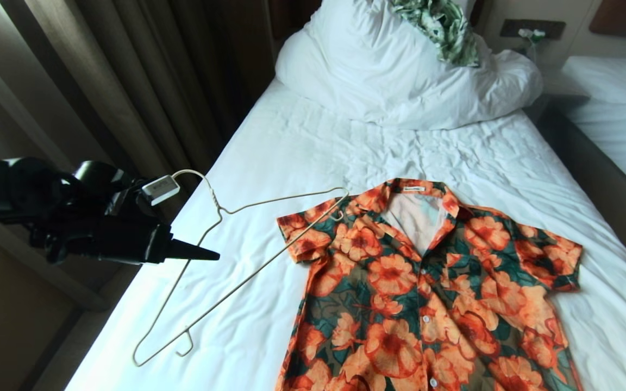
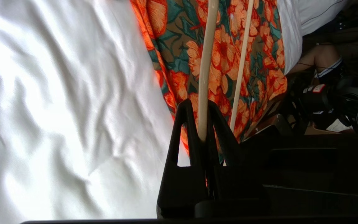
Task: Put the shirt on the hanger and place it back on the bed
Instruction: Lift the shirt and hanger
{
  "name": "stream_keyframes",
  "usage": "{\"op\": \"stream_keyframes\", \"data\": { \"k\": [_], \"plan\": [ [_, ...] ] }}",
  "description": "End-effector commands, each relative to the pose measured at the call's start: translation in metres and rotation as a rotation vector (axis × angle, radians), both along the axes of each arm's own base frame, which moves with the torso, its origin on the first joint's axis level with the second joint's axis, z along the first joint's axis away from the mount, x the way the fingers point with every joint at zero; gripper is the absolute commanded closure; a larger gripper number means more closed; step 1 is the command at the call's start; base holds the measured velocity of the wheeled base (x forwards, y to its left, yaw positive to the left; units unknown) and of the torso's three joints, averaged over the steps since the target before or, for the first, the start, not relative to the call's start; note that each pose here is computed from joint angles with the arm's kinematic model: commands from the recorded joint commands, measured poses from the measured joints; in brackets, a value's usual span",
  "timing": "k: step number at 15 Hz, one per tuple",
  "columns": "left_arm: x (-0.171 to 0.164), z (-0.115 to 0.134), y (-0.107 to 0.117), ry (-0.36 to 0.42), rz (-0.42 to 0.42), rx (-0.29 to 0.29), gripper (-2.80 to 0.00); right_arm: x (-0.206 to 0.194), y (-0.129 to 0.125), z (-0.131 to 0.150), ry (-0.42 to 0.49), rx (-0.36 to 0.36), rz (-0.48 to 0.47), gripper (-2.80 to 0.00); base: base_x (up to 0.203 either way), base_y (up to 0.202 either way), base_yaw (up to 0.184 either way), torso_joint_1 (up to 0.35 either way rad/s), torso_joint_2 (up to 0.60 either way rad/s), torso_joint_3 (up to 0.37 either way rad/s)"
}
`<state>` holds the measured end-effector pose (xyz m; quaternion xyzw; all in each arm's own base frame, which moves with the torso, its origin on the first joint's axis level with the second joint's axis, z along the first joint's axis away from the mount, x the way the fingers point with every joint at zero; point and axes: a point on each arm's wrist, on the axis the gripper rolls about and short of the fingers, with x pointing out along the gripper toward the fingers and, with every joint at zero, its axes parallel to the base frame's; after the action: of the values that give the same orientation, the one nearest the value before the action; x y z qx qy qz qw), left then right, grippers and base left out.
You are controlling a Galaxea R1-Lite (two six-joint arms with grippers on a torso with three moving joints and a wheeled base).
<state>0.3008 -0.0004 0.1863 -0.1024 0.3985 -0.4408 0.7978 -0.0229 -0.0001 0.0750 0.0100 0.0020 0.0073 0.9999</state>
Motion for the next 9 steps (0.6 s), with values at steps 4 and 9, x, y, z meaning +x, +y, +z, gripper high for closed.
{"op": "stream_keyframes", "data": {
  "k": [4, 9],
  "plan": [
    [-0.089, 0.058, -0.028, -0.128, -0.027, 0.054, 0.00, 0.000, 0.000, 0.000, -0.001, 0.000, 0.001, 0.00, 0.000, 0.000, 0.000, 0.000, 0.00, 0.000],
    [-0.149, 0.081, -0.056, -0.235, -0.106, 0.111, 0.00, 0.000, 0.000, 0.000, -0.001, 0.000, 0.001, 0.00, 0.000, 0.000, 0.000, 0.000, 0.00, 0.000]
  ]
}}
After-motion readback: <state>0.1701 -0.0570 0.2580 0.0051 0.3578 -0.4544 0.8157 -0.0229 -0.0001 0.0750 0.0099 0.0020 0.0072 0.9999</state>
